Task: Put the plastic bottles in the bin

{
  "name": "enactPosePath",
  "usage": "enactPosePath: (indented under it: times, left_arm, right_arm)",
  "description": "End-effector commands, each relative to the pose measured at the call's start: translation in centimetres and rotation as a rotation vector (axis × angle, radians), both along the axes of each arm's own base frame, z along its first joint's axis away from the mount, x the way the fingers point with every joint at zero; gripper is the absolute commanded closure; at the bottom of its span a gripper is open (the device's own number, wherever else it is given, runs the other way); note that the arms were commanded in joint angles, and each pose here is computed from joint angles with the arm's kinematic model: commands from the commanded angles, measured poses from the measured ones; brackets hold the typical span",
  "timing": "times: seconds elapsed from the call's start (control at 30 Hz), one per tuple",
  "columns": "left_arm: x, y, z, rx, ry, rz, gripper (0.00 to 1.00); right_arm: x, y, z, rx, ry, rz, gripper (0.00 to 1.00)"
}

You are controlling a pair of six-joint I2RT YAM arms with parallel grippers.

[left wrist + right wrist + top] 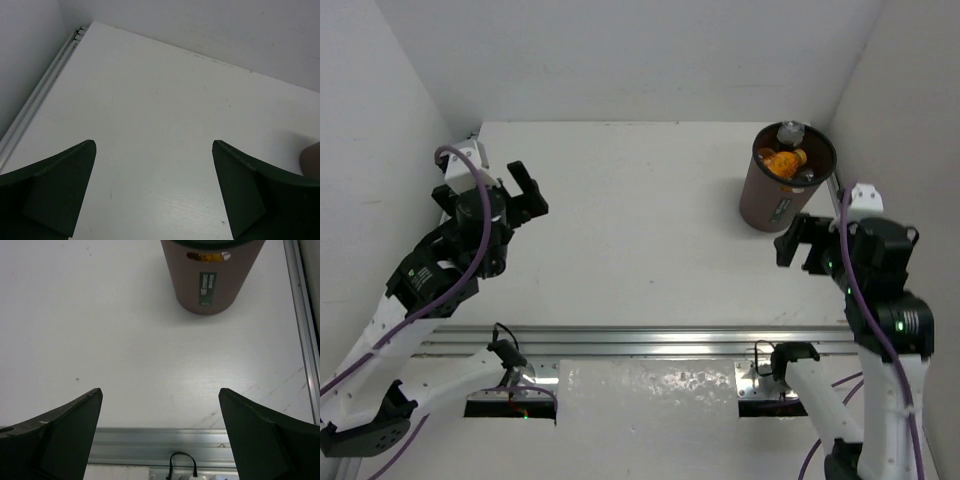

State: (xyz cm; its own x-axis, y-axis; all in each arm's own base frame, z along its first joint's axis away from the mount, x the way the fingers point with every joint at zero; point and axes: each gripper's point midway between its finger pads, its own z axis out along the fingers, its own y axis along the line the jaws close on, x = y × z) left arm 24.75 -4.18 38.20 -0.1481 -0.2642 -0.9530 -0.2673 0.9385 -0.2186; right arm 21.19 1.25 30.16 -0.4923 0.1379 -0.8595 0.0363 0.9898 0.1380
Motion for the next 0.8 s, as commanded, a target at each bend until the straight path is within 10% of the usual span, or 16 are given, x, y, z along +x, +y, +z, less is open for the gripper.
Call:
enactPosePath:
  times: [0.0,0.77]
  left_arm:
    - [-1.4,1.4,0.6,0.061,-0.014,-0.03,0.0]
    - [-4.6,2.7,-7.9,-0.046,0.004,-0.053,0.0]
  right_arm:
    - [-3.6,0.1,-0.9,-0.005,-0.046,0.015,0.01]
    - [-6.1,0.9,-3.6,0.001,-0.087,0.062,0.01]
